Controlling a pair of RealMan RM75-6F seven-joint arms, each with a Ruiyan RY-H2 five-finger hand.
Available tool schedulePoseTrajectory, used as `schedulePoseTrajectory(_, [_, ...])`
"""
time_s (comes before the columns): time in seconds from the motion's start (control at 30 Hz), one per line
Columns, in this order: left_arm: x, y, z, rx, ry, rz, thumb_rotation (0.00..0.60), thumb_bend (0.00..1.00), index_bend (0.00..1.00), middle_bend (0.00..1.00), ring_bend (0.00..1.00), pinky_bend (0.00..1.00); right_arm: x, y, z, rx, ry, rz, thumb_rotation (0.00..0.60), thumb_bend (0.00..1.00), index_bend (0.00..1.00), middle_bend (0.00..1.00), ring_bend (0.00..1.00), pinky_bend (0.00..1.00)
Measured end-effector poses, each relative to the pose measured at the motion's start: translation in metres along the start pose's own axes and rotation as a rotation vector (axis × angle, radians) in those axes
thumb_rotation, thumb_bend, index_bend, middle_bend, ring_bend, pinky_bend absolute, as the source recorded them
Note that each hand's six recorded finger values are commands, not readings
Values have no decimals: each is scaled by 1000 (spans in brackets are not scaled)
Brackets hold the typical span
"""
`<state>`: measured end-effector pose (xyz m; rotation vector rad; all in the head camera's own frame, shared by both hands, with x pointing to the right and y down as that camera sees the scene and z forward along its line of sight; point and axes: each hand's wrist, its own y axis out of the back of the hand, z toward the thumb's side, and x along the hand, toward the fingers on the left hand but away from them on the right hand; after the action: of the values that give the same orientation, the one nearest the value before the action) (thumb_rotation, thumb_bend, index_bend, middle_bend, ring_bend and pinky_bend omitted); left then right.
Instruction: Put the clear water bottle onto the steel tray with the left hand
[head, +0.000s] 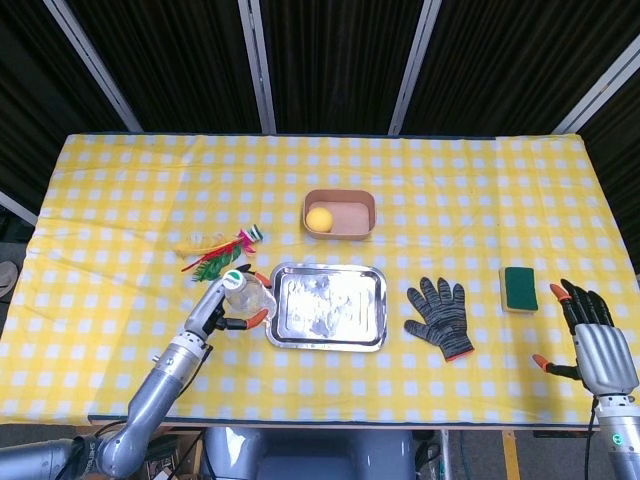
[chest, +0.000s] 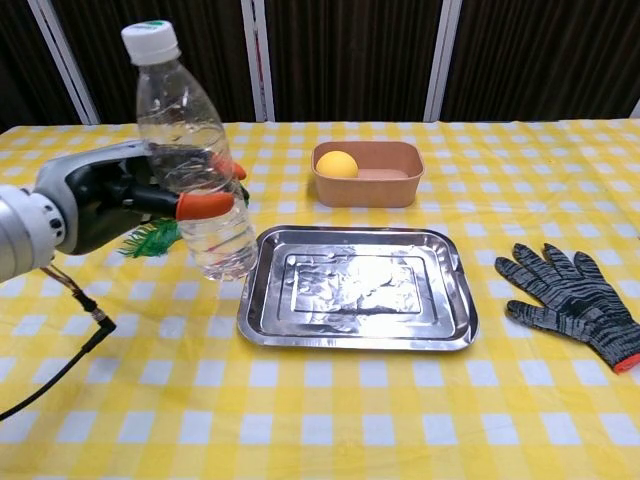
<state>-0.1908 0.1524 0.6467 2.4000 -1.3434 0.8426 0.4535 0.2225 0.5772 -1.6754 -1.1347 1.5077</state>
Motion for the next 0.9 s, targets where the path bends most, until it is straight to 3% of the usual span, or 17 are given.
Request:
schedulePoseTrajectory(0.1, [2,-16,36,-29,-32,-54,600,459,450,420,0,0,1,1,-1,-5,-2,0,600,50,54,0,0,0])
schedulePoseTrajectory(0.23, [-19,-26,87,-31,-123,-105,600,446,449,421,0,0,3,1,1,-9,8,-2,600,49,54,0,0,0])
schedulePoseTrajectory(0.37, [-43,-18,126,10,-200,-92,600,446,449,421,0,0,4,1,5,-10,16,-1,600,49,54,0,0,0])
schedulePoseTrajectory(0.43, [-53,-4,137,53,-224,-46,600,446,449,421,0,0,4,1,6,-9,20,-2,600,49,54,0,0,0])
schedulePoseTrajectory(0.63, [-57,10,119,111,-180,-6,600,446,450,420,0,0,3,-2,6,-4,17,9,600,49,54,0,0,0])
schedulePoseTrajectory(0.9, [-33,30,46,144,-19,12,600,446,450,419,0,0,2,-1,4,-1,7,3,600,49,54,0,0,0])
